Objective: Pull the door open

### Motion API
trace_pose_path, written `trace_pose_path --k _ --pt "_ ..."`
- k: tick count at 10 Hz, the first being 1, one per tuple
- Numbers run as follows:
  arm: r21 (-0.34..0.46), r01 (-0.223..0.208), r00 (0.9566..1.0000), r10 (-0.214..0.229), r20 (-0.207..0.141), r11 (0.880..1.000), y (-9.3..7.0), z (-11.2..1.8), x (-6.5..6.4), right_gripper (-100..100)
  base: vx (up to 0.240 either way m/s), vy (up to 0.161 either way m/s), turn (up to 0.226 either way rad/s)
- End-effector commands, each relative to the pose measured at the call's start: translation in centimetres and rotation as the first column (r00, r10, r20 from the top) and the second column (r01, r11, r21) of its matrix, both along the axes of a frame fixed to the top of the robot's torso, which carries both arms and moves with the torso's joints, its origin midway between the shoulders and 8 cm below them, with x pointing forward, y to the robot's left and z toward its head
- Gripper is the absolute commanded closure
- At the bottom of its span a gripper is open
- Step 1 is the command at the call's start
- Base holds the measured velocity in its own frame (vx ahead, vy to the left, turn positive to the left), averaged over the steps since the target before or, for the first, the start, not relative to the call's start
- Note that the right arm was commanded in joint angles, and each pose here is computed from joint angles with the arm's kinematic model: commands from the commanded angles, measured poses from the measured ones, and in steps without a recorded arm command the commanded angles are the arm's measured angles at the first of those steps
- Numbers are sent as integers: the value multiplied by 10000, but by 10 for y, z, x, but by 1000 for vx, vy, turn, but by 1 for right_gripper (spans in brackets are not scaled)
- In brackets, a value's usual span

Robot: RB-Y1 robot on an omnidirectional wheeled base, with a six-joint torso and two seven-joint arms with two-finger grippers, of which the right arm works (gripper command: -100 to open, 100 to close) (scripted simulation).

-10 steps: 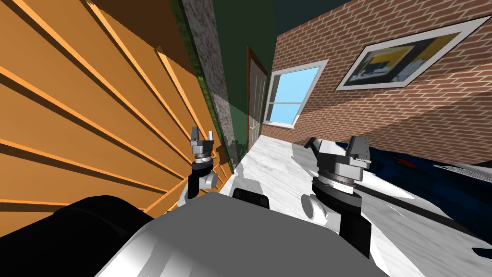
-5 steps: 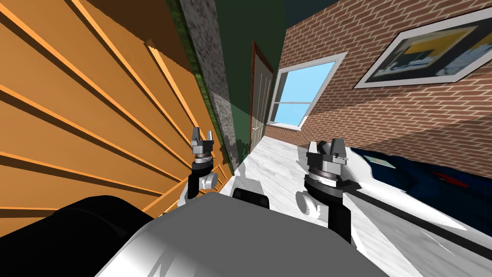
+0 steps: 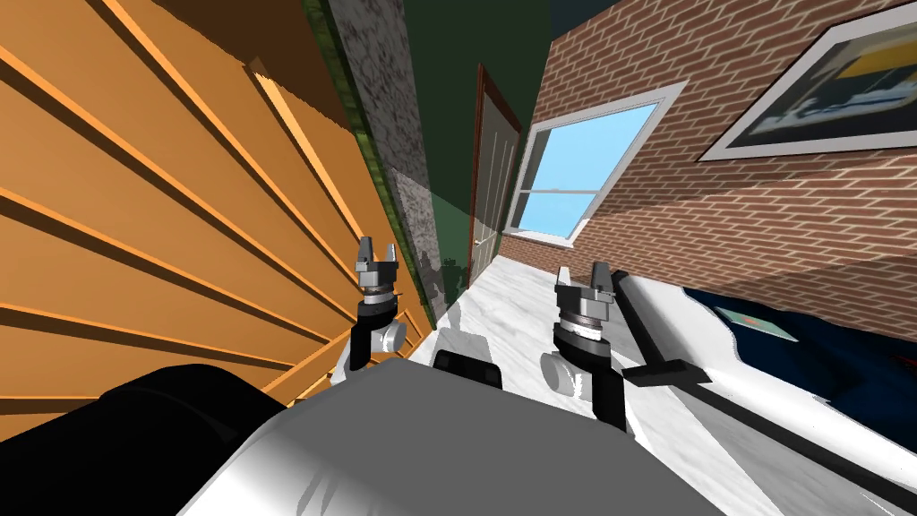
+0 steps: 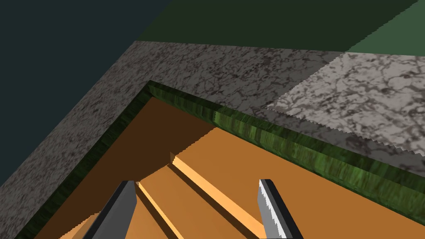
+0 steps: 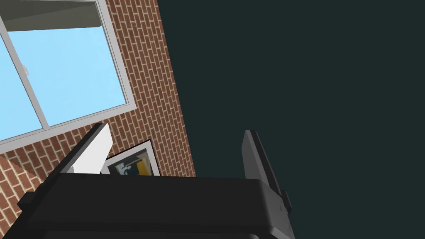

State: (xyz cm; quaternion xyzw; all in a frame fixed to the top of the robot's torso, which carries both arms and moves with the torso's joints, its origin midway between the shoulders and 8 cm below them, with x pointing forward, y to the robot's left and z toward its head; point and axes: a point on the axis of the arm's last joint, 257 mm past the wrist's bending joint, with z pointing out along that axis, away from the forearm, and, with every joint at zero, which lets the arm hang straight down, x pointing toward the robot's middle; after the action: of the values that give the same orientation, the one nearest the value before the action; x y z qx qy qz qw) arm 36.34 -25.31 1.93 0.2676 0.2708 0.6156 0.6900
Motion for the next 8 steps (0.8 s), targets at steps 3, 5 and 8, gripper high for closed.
trace_pose_path --k 3,5,8 --pt "319 -467 9985 476 -273 9984 9 -18 15 -100 88 -50 107" --pt "491 -710 9964 730 -421 9963 14 -28 21 -100 86 -39 103" --pt "778 -1090 9912 1143 -671 9910 22 -46 32 -100 88 -53 114"
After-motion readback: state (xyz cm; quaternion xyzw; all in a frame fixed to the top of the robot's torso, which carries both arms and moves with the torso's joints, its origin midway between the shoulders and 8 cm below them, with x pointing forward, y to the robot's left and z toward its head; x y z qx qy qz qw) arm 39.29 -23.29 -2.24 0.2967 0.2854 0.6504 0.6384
